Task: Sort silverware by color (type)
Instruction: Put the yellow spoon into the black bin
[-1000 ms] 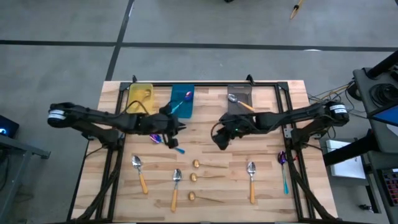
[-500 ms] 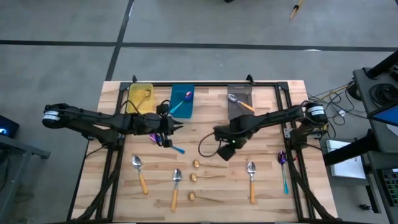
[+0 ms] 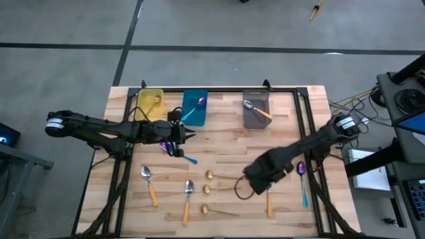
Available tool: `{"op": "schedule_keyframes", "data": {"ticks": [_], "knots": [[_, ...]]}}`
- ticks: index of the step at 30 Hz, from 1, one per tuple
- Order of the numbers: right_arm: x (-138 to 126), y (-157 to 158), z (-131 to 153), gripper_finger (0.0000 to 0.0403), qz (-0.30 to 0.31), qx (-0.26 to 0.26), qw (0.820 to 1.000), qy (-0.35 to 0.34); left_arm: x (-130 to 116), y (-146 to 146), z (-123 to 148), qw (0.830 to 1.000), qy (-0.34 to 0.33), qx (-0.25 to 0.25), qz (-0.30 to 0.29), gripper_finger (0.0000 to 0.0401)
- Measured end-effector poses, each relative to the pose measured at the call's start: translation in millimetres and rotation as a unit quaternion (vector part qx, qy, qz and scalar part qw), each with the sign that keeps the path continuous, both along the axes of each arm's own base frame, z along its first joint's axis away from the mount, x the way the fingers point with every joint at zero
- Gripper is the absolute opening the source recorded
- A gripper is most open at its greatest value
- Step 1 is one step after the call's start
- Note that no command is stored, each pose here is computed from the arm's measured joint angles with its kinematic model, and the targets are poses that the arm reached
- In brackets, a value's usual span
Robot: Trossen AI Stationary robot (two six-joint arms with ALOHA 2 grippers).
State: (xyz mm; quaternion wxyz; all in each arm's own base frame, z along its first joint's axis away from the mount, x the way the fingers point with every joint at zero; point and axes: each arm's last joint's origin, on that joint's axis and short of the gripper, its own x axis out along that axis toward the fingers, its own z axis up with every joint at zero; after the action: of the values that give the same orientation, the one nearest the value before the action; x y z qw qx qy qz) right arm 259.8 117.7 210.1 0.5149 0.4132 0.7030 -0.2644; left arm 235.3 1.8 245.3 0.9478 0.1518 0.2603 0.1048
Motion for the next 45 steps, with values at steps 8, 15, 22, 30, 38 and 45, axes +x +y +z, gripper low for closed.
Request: {"op": "schedule_keyframes", "data": {"ticks": [8, 15, 22, 30, 38, 45], "knots": [[-15.1, 31.7, -26.3, 0.0176, -0.087, 0.019, 0.996, -0.015, 1.2, -0.1, -3.5, 1.0, 0.008, -0.001, 0.0, 0.0029], [-20.3, 35.6, -45.1, 0.0176, -0.108, 0.0, 0.994, -0.014, 5.1, -0.2, -9.7, 1.0, 0.021, 0.0, -0.001, 0.0029], [-23.6, 33.0, -62.2, 0.0176, -0.109, -0.021, 0.994, 0.0, 8.4, -0.2, -14.5, 0.999, 0.033, 0.007, -0.005, 0.0029], [-19.4, 35.4, -77.0, 0.0141, -0.096, -0.024, 0.995, 0.005, 9.4, -0.2, -15.1, 0.999, 0.033, 0.01, -0.006, 0.0029], [-18.7, 36.1, -78.5, 0.0051, -0.092, -0.023, 0.995, 0.005, 9.6, -0.2, -14.5, 0.999, 0.03, 0.01, -0.006, 0.0029], [-16.8, 36.1, -72.5, 0.0029, -0.066, -0.018, 0.998, -0.01, 9.7, -0.2, -14.4, 0.999, 0.03, 0.01, -0.006, 0.0029]]}}
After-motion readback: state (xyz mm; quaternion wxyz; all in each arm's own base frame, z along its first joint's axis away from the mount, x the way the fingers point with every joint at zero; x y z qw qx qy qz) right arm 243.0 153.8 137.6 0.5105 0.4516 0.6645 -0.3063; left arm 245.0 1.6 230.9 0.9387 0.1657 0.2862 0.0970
